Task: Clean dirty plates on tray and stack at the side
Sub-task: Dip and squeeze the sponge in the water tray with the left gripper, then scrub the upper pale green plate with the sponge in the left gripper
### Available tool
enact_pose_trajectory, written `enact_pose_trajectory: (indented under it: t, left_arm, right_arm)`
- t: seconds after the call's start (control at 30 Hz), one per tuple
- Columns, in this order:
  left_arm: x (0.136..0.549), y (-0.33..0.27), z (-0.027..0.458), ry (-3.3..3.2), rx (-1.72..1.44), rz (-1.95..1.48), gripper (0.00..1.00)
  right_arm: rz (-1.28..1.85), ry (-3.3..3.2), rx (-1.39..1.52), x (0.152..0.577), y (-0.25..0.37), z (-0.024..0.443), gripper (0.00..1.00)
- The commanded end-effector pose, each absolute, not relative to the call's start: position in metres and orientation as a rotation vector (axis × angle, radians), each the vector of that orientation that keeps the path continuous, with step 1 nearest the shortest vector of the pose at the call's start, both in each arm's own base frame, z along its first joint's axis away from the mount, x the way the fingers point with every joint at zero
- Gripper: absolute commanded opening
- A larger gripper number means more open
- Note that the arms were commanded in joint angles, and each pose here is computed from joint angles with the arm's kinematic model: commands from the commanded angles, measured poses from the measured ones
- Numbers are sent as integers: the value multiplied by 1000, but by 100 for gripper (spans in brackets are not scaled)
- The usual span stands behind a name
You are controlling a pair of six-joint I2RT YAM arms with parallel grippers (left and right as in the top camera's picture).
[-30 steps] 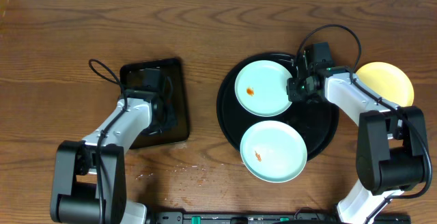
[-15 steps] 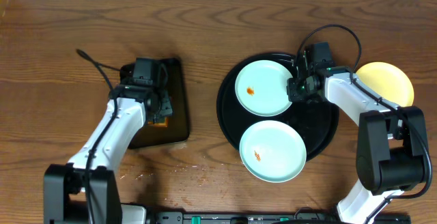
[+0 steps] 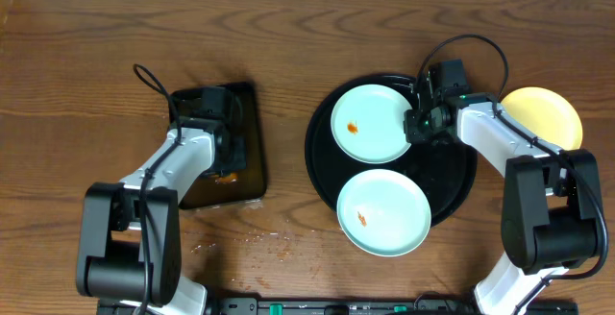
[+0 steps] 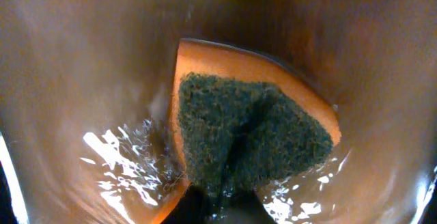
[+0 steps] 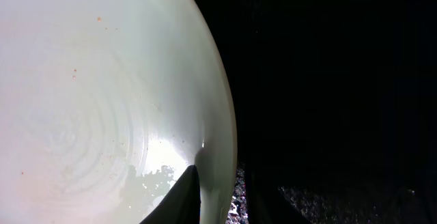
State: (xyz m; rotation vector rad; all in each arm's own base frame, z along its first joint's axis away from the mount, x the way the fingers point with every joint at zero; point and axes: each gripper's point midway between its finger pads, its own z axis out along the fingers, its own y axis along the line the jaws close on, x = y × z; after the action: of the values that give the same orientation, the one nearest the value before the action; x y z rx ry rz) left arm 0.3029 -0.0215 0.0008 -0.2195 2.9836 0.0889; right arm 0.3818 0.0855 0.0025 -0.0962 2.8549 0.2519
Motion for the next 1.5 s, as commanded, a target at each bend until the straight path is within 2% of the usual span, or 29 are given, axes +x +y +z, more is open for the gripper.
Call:
enact_pose_trajectory:
  t: [0.0, 0.2, 0.57, 0.77, 0.93, 1.13, 1.27, 1.37, 1.47]
  left_arm:
    - [312, -22, 29, 2928, -208, 66, 8]
    - [319, -23, 67, 2820, -208, 34, 7]
    - [312, -22, 30, 2895, -222, 60, 8]
    - [325, -34, 69, 2872, -218, -38, 8]
    - [342, -63, 105, 2820, -187, -271, 7]
    - [355, -98, 118, 2749, -194, -458, 7]
    - [361, -127, 126, 2698, -138, -505, 7]
    - [361, -146, 129, 2675, -101, -528, 7]
    - [363, -170, 135, 2638, -51, -570, 8]
  right_arm:
    - [243, 2886, -83, 376, 83, -4, 21]
    - [243, 2885, -83, 376, 83, -4, 23]
    - [243, 2881, -84, 377, 83, -4, 27]
    - [219, 2799, -145, 395, 83, 0, 27]
    - [188, 2678, -219, 420, 84, 10, 15]
    - [268, 2714, -226, 411, 93, 4, 9]
    - [285, 2842, -40, 389, 89, -12, 1]
    - [246, 2924, 180, 372, 80, -18, 1]
    - [227, 2950, 265, 364, 76, -18, 1]
